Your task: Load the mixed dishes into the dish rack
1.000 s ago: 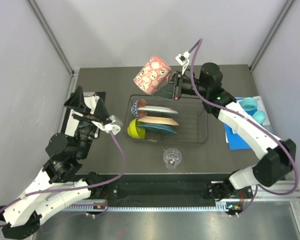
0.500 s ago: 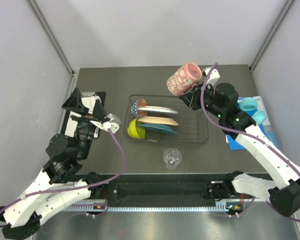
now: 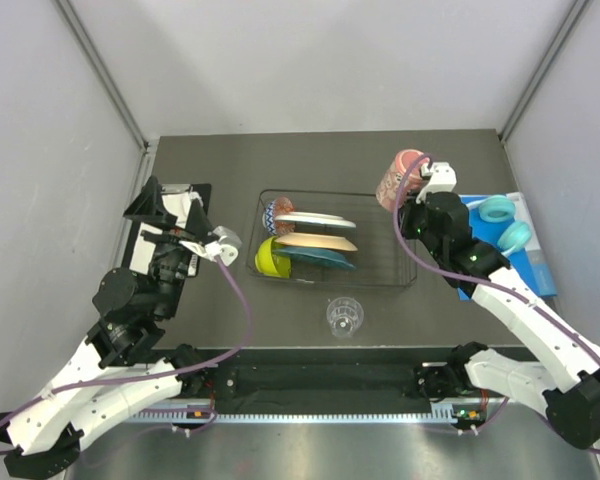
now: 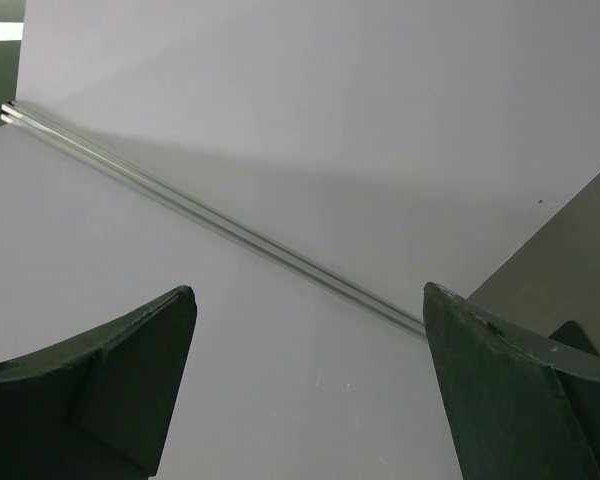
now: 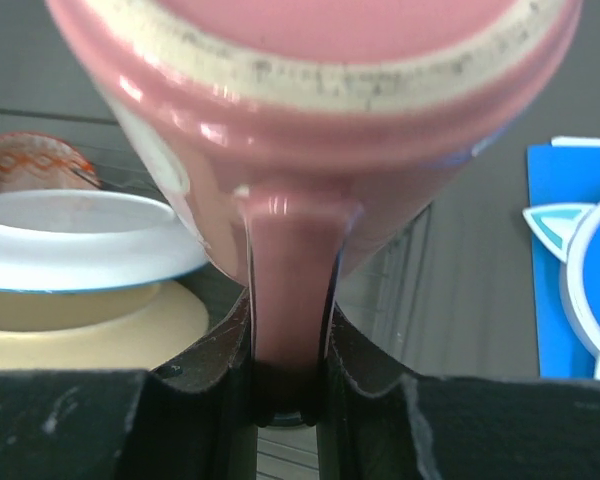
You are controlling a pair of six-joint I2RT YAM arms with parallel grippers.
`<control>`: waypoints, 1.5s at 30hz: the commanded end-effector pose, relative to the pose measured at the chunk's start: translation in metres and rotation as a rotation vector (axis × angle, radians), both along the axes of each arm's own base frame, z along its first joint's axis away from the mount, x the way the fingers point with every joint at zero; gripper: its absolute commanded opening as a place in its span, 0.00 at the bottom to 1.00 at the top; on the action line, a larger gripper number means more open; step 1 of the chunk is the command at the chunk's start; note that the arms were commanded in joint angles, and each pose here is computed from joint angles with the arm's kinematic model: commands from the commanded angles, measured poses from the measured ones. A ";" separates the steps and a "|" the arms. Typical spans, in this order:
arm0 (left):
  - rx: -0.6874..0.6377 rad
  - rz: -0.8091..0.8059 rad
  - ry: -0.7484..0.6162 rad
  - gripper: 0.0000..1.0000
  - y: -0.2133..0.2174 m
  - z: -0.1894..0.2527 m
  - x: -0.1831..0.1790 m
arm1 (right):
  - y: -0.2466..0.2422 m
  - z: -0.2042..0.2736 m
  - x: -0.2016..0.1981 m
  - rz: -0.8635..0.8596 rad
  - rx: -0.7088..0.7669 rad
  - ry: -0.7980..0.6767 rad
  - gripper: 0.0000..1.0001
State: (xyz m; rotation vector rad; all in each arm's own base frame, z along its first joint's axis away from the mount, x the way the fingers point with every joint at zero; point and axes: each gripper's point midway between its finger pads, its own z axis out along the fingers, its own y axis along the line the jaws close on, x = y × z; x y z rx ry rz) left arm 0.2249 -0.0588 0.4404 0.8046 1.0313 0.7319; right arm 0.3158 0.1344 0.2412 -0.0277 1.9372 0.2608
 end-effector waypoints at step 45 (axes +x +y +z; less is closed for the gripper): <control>-0.143 0.016 0.175 0.99 0.001 -0.045 0.007 | 0.034 -0.102 0.028 -0.051 -0.131 0.163 0.00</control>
